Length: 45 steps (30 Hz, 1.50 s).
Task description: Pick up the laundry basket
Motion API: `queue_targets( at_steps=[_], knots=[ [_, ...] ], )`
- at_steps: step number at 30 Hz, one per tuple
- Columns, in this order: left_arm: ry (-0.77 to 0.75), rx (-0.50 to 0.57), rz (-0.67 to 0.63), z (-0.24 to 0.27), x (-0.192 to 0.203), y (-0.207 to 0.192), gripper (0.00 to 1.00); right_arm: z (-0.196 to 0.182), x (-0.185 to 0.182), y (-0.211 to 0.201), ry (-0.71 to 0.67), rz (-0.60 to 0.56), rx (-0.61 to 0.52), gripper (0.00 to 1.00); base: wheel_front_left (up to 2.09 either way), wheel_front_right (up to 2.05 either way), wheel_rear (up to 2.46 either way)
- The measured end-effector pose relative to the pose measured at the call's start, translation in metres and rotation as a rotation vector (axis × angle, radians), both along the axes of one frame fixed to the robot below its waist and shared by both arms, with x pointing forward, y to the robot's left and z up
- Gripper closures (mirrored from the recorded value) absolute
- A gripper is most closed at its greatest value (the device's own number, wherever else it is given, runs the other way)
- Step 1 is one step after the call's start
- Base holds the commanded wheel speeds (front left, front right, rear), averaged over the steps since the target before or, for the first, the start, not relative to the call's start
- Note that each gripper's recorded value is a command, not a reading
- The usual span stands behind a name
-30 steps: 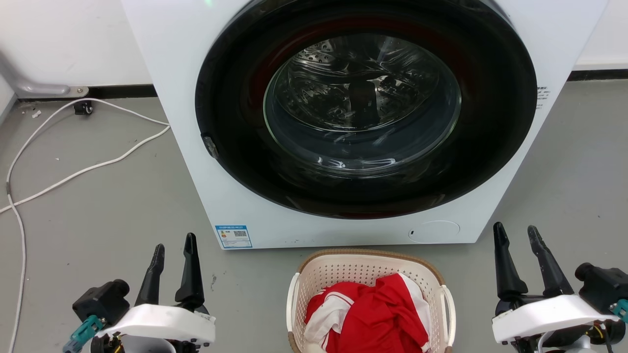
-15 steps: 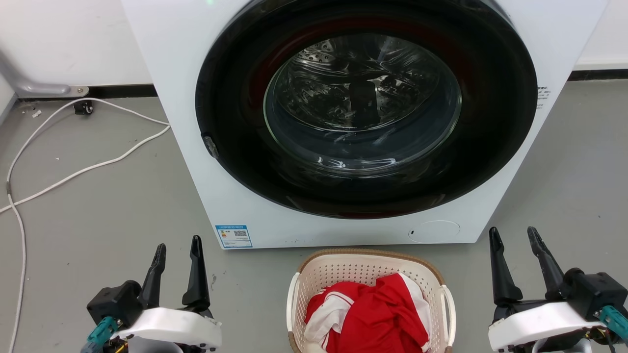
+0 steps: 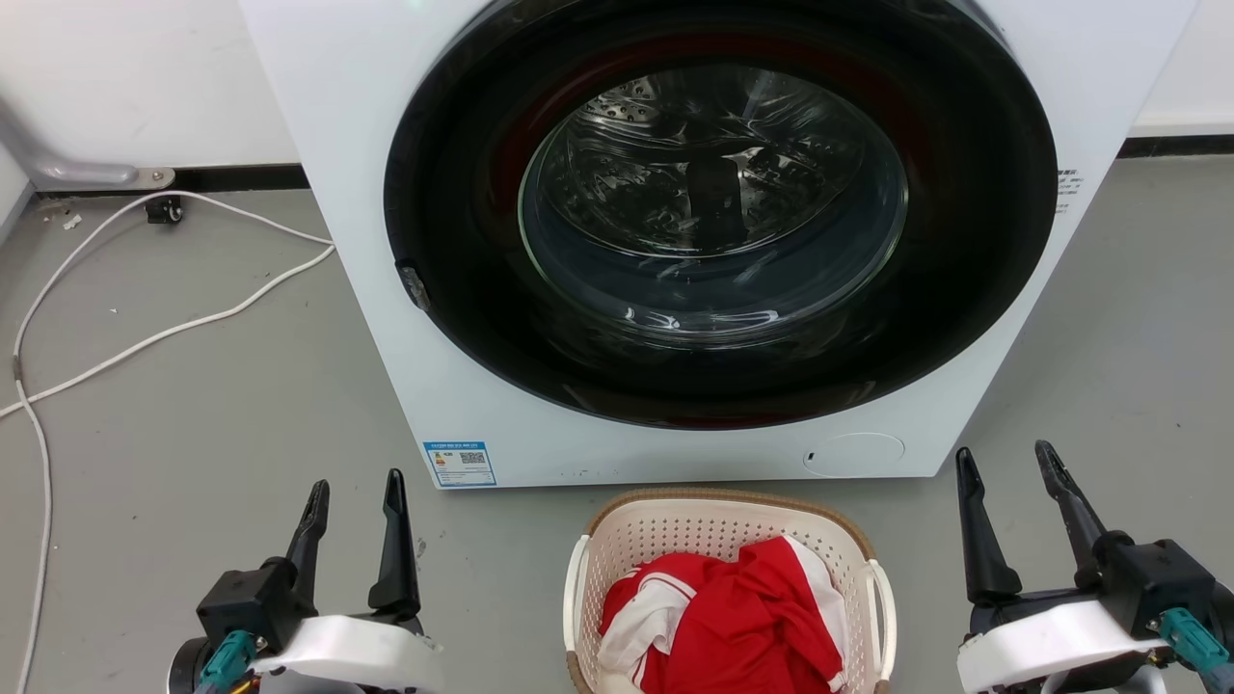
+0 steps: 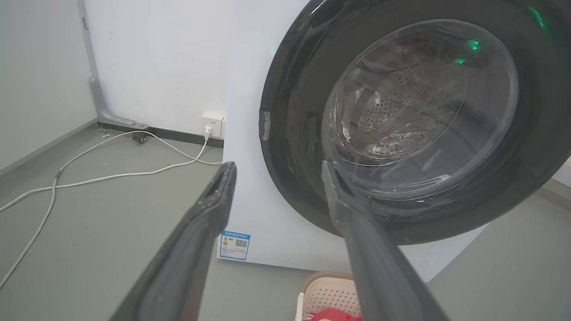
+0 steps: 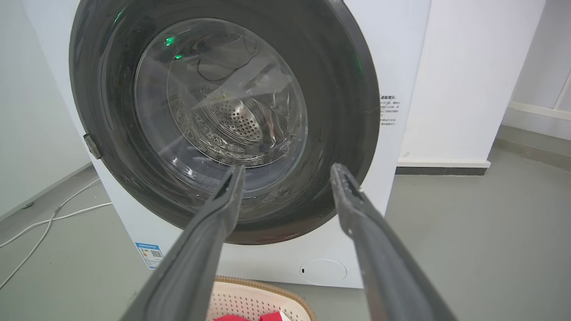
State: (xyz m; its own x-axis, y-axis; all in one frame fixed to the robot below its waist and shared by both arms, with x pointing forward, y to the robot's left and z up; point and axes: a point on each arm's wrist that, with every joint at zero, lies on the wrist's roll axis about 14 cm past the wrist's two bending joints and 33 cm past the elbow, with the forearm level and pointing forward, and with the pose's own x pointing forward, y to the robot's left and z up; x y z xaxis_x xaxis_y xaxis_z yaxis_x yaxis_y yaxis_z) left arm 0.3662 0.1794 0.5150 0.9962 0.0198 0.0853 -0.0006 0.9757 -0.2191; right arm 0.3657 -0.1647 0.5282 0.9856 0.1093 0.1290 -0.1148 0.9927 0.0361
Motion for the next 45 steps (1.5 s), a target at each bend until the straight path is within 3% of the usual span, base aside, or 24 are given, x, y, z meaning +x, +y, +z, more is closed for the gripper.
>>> queue_targets(
  at_steps=[22, 45],
  knots=[
    [-0.033, 0.164, -0.016, 0.0033, -0.003, -0.006, 0.0, 0.0021, -0.0047, 0.0014, -0.037, 0.005, -0.138, 0.0, 0.0, 0.0, 0.0],
    [-0.026, 0.164, -0.021, 0.0003, -0.0018, -0.0058, 0.0, -0.0039, -0.004, -0.0037, -0.017, -0.009, -0.121, 0.0, 0.0, 0.0, 0.0]
  ],
)
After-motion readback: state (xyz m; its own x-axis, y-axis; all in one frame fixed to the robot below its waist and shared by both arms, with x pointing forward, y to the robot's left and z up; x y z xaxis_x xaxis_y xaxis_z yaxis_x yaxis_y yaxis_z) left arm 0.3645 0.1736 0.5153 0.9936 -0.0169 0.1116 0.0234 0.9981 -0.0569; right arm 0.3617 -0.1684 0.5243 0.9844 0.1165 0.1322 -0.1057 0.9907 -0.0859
